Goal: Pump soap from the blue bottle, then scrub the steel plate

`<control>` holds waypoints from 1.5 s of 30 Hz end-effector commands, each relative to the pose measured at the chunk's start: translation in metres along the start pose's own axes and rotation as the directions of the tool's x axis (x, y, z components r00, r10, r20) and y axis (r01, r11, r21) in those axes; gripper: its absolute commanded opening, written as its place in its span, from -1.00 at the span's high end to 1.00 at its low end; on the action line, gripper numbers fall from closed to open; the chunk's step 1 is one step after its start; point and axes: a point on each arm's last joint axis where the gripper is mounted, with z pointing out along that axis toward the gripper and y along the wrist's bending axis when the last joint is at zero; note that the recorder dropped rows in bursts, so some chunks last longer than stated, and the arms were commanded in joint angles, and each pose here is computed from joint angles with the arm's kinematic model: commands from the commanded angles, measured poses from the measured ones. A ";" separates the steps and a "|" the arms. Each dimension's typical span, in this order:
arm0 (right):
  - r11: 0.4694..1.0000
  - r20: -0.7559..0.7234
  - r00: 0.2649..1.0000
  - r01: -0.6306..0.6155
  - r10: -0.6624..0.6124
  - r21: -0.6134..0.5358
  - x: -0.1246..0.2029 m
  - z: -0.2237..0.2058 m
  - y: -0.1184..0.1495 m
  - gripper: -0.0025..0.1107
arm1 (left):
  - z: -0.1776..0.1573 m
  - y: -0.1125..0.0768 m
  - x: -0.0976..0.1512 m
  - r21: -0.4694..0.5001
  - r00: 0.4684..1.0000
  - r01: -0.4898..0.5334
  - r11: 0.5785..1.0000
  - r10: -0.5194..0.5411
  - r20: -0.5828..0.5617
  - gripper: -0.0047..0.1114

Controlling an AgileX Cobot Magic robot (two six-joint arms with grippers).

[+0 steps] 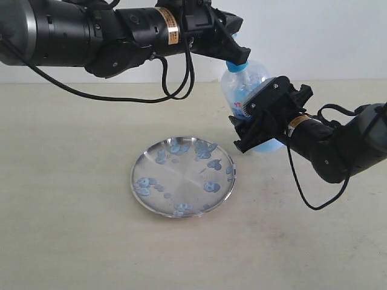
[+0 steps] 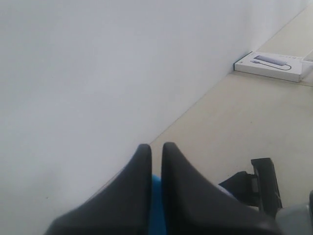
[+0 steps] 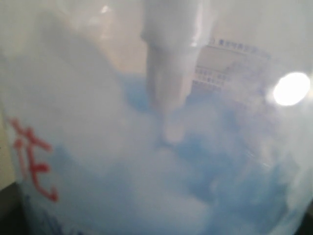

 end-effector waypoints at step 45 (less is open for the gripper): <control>0.999 -0.064 0.998 0.011 -0.013 -0.031 0.010 -0.001 0.005 0.96 | -0.014 0.016 -0.014 -0.109 0.999 0.053 0.993 -0.052 0.010 0.84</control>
